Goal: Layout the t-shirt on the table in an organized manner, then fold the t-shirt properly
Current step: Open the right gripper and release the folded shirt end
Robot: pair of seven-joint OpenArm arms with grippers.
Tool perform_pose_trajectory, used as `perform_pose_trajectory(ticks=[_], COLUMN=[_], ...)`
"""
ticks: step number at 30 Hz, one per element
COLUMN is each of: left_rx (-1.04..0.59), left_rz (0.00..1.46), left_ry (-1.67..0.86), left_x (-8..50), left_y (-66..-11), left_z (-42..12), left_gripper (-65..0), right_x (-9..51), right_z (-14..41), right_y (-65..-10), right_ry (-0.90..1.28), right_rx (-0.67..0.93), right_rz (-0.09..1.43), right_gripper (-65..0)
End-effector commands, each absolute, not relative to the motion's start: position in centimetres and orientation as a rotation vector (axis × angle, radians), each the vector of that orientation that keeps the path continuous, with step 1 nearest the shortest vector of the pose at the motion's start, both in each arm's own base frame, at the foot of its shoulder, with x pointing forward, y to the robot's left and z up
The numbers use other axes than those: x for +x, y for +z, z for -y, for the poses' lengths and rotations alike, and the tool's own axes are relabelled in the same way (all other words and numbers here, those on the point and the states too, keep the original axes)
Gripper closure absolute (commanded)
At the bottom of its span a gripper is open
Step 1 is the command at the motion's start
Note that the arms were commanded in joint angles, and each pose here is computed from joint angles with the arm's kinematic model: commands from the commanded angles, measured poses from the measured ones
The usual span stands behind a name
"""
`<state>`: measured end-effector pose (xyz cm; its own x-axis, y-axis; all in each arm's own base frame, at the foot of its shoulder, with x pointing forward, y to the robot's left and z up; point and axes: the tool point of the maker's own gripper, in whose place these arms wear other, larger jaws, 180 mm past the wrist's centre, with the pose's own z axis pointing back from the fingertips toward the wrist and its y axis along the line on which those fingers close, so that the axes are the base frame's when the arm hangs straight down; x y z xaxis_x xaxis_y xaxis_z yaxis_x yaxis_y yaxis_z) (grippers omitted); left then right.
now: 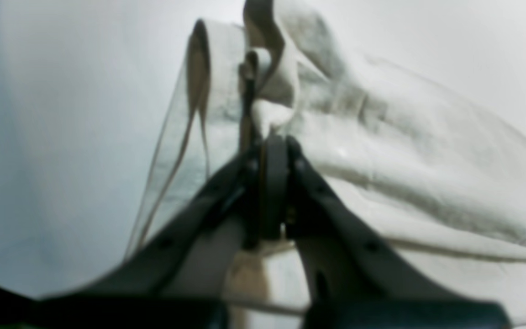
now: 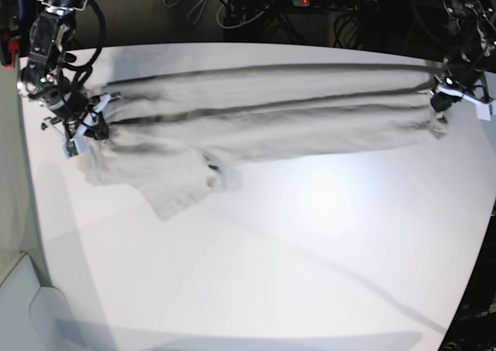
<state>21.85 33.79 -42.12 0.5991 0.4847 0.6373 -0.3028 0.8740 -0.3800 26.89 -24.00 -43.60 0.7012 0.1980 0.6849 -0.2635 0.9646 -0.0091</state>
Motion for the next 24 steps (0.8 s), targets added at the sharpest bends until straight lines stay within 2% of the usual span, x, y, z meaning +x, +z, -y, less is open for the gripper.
perform_pose_trajectory(ticks=[1, 3, 5, 9, 12, 15, 20, 24], left_rx=[-0.234, -0.241, -0.244, -0.245, -0.234, -0.199, -0.164, -0.161], left_rz=[0.841, 0.812, 0.787, 0.785, 0.798, 0.832, 0.864, 0.861], left_ry=[0.451, 0.445, 0.439, 0.435, 0.450, 0.508, 0.546, 0.549], left_x=[22.3, 22.1, 21.9, 21.8, 21.6, 20.9, 20.4, 20.4], left_y=[-41.1, -41.3, -41.5, -41.4, -41.0, -40.2, -39.2, -39.3], left_z=[-34.5, -34.3, -34.1, -34.1, -34.8, -36.8, -38.8, -38.8], left_gripper=[-3.6, -10.9, -21.5, -42.8, -53.2, -56.3, -56.5, -56.6], right_x=[24.9, 24.9, 25.0, 25.1, 25.3, 26.0, 26.6, 27.0], right_z=[25.7, 25.8, 25.8, 25.9, 26.3, 26.4, 25.9, 25.7], right_y=[-45.4, -45.3, -45.3, -45.1, -44.5, -42.7, -38.6, -37.8], right_ry=[0.281, 0.282, 0.283, 0.285, 0.296, 0.319, 0.389, 0.399], right_rx=[0.017, 0.016, 0.015, 0.012, -0.003, -0.034, -0.099, -0.110], right_rz=[0.614, 0.616, 0.618, 0.624, 0.636, 0.678, 0.771, 0.794], right_gripper=[0.0, 0.0, -0.6, -12.4, -22.1, -26.5, -26.7, -26.7])
